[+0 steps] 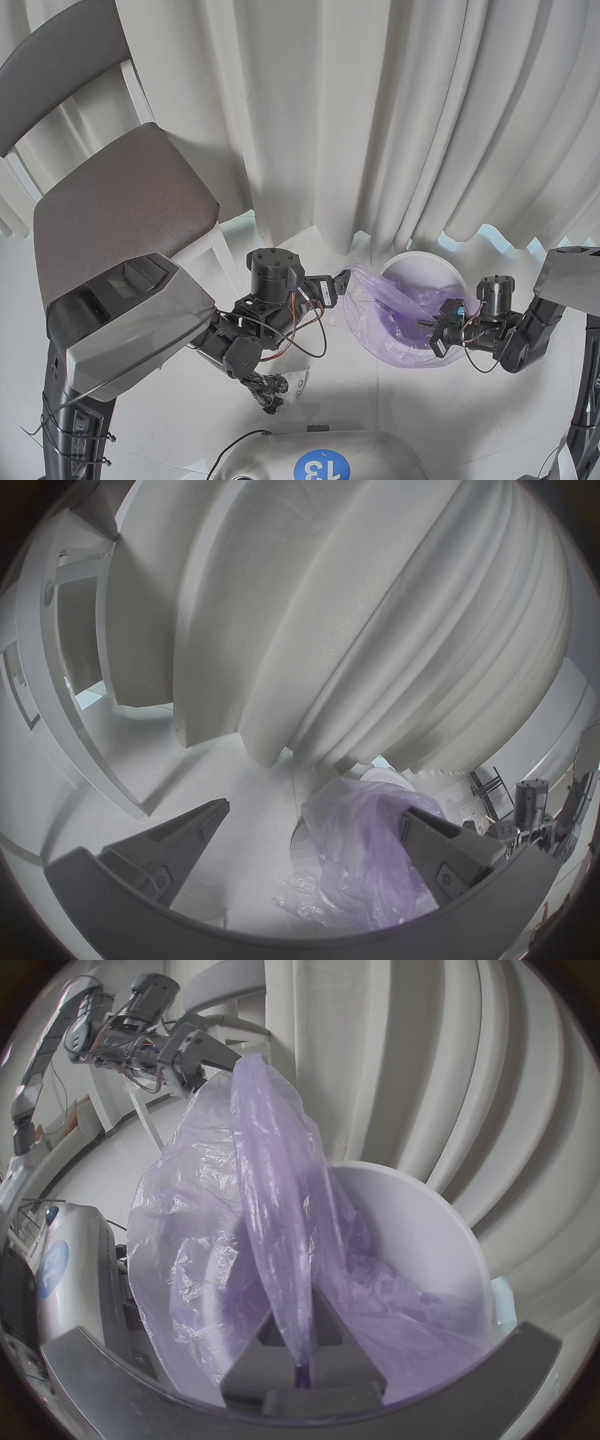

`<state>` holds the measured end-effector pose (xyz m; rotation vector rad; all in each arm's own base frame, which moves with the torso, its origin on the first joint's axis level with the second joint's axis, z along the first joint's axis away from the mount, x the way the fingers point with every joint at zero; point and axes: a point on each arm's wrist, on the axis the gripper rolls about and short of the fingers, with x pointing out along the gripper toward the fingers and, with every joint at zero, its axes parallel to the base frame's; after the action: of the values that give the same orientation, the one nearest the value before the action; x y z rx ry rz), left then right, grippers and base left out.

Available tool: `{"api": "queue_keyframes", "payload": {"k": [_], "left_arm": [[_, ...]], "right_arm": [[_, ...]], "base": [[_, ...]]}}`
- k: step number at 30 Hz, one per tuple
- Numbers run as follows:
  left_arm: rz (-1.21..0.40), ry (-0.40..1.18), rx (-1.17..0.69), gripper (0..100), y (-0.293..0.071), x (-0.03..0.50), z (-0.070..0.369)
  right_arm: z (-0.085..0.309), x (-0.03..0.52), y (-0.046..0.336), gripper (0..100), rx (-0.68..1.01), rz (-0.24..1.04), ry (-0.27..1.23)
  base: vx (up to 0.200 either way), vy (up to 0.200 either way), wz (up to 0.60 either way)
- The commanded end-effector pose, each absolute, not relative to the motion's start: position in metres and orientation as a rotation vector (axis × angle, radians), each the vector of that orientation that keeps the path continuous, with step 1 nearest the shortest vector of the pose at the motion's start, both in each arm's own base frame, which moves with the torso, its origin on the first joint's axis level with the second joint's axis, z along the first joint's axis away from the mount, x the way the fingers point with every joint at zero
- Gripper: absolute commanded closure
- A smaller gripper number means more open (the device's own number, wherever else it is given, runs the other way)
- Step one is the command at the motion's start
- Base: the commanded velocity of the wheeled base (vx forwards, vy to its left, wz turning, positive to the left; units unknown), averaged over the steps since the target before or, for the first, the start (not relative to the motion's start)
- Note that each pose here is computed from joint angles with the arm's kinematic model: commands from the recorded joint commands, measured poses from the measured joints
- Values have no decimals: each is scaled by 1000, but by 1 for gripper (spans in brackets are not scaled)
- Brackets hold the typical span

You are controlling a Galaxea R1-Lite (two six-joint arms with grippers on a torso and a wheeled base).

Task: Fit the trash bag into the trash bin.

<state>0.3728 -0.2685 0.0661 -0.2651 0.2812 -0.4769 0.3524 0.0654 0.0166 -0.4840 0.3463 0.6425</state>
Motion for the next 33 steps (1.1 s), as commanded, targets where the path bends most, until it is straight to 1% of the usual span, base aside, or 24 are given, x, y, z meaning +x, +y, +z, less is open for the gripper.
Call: {"api": "queue_keyframes", "payload": {"k": [1, 2, 3, 5, 8, 10, 14, 24, 30, 33], "left_arm": [[-472, 294, -260, 0, -265, 369, 62], [-472, 294, -260, 0, -265, 369, 62], [-473, 285, -263, 0, -264, 368, 63], [-466, 280, -265, 0, -260, 368, 62], [-460, 280, -266, 0, -257, 369, 61], [-451, 283, -265, 0, -253, 370, 60], [-451, 276, -268, 0, -252, 371, 63], [-457, 278, -266, 0, -255, 369, 62], [-460, 278, -265, 0, -256, 368, 63], [-463, 277, -265, 0, -258, 368, 63]], "right_arm": [[76, 385, 68, 100, -498, 607, 220], [76, 385, 68, 100, -498, 607, 220], [89, 398, 70, 100, -498, 602, 203], [102, 411, 71, 100, -492, 599, 202], [108, 428, 74, 100, -479, 603, 229], [109, 440, 73, 100, -479, 597, 228], [112, 457, 61, 100, -478, 557, 201], [109, 479, 31, 100, -473, 492, 225], [113, 492, 16, 100, -477, 451, 193], [116, 496, 8, 100, -471, 440, 224]], "base": [[0, 0, 0], [0, 0, 0], [0, 0, 0], [0, 0, 0], [0, 0, 0], [0, 0, 0], [0, 0, 0], [0, 0, 0], [0, 0, 0], [0, 0, 0]]}}
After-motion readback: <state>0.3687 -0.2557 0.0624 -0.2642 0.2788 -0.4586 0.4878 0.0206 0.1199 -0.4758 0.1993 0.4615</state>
